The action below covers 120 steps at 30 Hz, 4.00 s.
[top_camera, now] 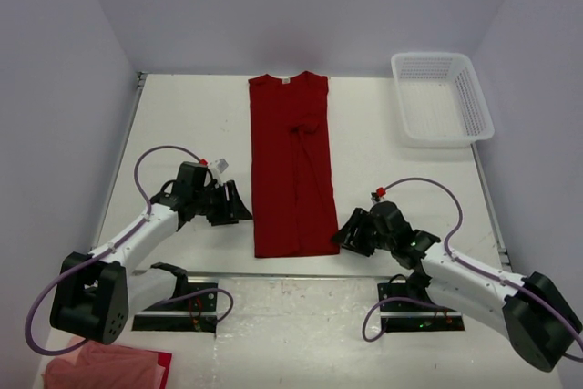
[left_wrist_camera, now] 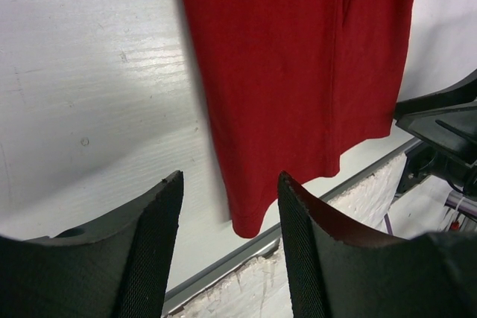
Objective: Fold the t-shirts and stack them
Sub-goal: Rotate the tshirt 90 degrees, then grab the bottom of the folded rectangular tshirt with both arms
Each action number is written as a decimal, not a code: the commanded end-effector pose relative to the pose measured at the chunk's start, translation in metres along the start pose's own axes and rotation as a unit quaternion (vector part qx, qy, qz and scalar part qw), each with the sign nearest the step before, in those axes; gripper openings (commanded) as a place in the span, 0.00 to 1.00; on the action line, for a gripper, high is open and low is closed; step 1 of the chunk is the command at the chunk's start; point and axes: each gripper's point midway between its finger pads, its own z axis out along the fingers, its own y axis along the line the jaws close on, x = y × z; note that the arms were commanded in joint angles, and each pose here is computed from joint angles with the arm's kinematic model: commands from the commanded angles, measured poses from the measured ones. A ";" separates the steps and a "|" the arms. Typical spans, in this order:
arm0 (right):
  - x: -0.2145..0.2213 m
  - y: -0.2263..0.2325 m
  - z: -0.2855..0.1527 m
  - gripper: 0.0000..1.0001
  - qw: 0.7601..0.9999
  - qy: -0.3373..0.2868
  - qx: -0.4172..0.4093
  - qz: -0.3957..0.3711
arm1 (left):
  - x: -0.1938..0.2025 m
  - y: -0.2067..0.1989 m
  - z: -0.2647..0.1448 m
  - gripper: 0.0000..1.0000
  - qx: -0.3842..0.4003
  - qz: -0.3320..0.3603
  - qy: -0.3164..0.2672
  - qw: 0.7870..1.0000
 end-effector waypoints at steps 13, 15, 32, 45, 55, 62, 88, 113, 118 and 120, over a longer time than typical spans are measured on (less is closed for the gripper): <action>0.029 -0.029 0.011 0.36 0.997 0.043 0.061 0.013 | 0.000 -0.006 -0.002 0.56 0.011 -0.010 0.000 1.000; 0.031 -0.028 0.011 0.27 0.997 0.046 0.061 0.011 | 0.001 -0.004 -0.001 0.56 0.008 -0.014 0.003 1.000; 0.032 -0.028 0.015 0.00 0.996 0.046 0.073 0.006 | 0.049 0.011 -0.004 0.60 -0.034 -0.048 0.038 0.998; 0.032 -0.026 0.014 0.00 0.997 0.043 0.067 0.008 | 0.082 0.009 0.021 0.55 -0.066 -0.057 0.067 0.994; 0.031 -0.028 0.012 0.00 0.997 0.039 0.070 0.007 | 0.082 0.006 0.029 0.53 -0.063 -0.058 0.068 0.994; 0.032 -0.028 0.012 0.00 0.997 0.040 0.070 0.010 | 0.087 0.011 0.030 0.40 -0.069 -0.061 0.074 0.993; 0.024 -0.033 -0.001 0.00 0.992 0.020 0.119 -0.030 | 0.101 0.020 0.016 0.00 -0.078 -0.071 0.077 0.991; 0.001 0.010 -0.018 0.00 0.981 -0.008 0.125 -0.149 | 0.051 -0.015 0.002 0.00 -0.044 0.027 0.008 0.999; -0.031 0.058 -0.023 0.00 0.970 -0.035 0.127 -0.206 | 0.009 -0.059 0.000 0.00 -0.021 0.050 -0.015 0.998; -0.053 0.089 -0.024 0.00 0.970 -0.049 0.115 -0.209 | -0.006 -0.064 0.006 0.00 -0.036 0.056 -0.018 0.998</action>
